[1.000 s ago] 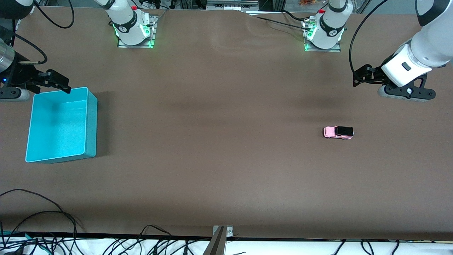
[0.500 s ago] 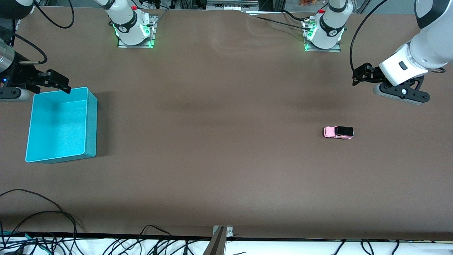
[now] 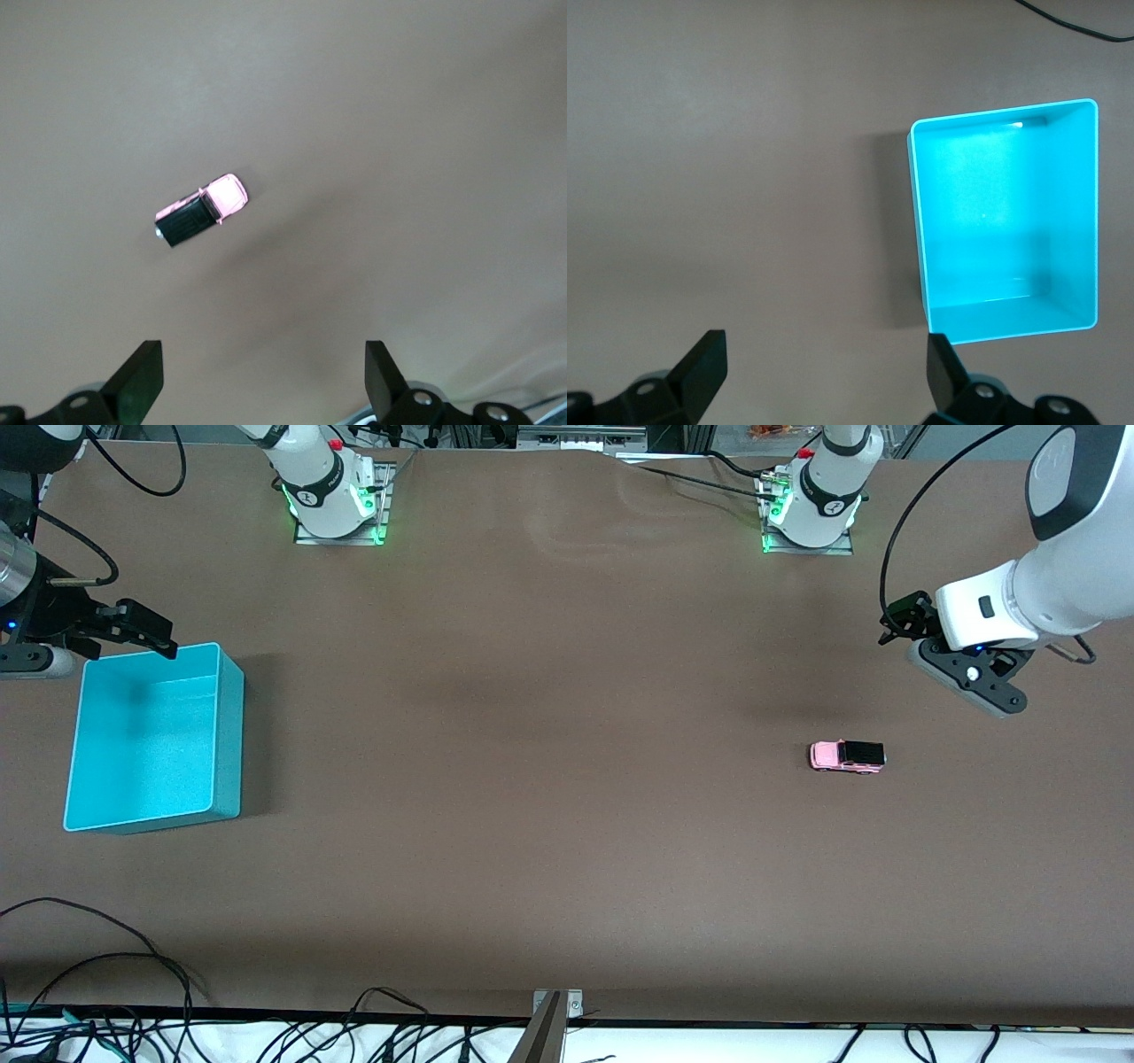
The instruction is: Wind and store pink jeep toy
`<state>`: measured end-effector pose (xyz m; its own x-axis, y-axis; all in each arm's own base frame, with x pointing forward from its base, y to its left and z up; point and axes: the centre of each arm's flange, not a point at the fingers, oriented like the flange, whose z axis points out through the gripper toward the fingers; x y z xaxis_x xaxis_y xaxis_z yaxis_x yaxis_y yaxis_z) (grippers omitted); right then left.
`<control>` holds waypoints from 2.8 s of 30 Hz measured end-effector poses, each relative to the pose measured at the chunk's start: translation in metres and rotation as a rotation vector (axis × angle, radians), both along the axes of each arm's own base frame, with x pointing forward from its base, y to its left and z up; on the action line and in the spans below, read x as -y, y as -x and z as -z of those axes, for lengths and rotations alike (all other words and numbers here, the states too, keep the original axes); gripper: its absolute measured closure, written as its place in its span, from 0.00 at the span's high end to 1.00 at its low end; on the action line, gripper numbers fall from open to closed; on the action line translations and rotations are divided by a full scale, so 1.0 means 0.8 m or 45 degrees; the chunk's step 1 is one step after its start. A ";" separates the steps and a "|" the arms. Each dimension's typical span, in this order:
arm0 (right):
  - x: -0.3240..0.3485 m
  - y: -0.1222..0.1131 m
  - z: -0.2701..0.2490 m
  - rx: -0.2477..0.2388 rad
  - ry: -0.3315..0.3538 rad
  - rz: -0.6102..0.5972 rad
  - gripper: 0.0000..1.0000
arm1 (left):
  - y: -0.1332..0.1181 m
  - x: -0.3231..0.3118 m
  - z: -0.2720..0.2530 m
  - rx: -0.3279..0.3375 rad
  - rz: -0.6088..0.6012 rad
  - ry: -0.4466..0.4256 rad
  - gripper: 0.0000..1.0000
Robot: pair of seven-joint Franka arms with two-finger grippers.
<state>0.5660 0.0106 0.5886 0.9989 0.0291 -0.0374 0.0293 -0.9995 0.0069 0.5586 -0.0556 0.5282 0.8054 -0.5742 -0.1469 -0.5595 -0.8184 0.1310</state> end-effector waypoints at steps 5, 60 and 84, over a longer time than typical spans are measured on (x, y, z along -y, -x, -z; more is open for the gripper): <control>0.000 0.000 0.000 0.000 0.000 0.000 1.00 | -0.012 -0.011 0.014 -0.016 0.149 0.034 1.00; 0.000 -0.001 -0.001 0.009 -0.008 0.003 1.00 | -0.006 -0.072 0.390 0.138 1.231 0.086 1.00; 0.000 -0.001 -0.001 0.009 -0.008 0.003 1.00 | -0.004 -0.078 0.423 0.109 1.244 0.113 0.51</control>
<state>0.5669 0.0106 0.5890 0.9992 0.0266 -0.0301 0.0266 -0.9996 0.0007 0.5616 0.0067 0.1896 -0.0235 -0.9991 -0.0340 -0.9951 0.0201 0.0970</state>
